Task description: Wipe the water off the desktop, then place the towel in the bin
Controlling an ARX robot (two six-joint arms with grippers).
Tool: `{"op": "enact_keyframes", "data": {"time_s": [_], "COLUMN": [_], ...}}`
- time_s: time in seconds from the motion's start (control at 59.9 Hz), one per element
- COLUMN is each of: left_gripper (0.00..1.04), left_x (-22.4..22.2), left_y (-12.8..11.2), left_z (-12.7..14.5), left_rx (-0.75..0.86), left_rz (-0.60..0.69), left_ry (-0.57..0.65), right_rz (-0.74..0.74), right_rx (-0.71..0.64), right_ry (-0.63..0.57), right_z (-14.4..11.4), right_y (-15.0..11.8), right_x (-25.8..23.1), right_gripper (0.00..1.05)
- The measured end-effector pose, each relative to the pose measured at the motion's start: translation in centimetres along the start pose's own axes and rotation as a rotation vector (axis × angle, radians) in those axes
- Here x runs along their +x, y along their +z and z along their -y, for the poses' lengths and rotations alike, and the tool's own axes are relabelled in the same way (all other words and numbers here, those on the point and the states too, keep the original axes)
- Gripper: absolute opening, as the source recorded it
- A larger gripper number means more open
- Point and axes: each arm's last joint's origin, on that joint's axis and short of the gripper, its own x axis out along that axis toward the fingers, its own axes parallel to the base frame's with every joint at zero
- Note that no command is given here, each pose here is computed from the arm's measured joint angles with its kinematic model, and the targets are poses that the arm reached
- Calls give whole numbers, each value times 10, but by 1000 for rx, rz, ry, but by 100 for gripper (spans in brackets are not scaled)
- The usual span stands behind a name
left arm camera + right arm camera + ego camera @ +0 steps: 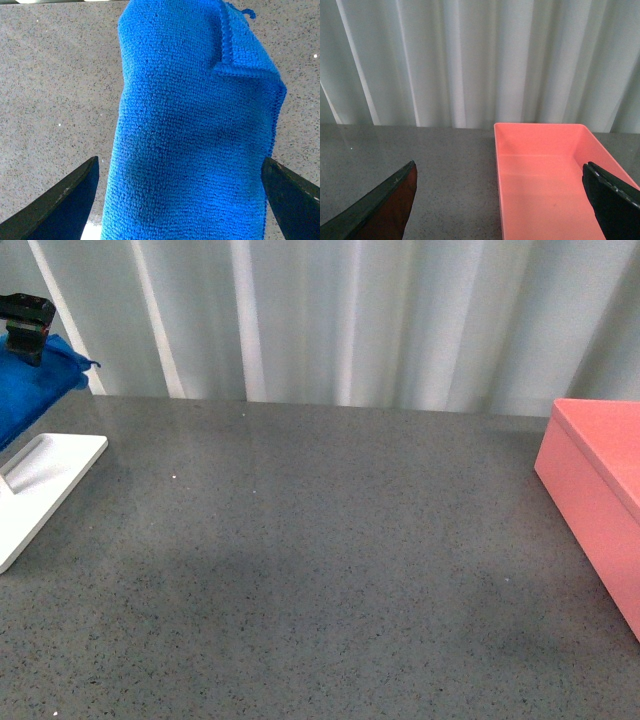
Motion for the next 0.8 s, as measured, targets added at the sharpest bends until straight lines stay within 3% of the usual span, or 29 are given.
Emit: {"op": "enact_keyframes", "data": {"time_s": [0.334, 0.802], "left_gripper": [97, 20], "left_x": [13, 17], "left_y": [-7, -10], "left_z": [6, 7], "left_rx": [51, 92], "left_rz": [-21, -31], "left_ry": [-6, 21], "right_rz": [0, 0], "right_rx": [0, 0], "right_ry": [0, 0], "right_z": [0, 0], "right_y": [0, 0], "right_x": [0, 0], "right_gripper": [98, 98]}}
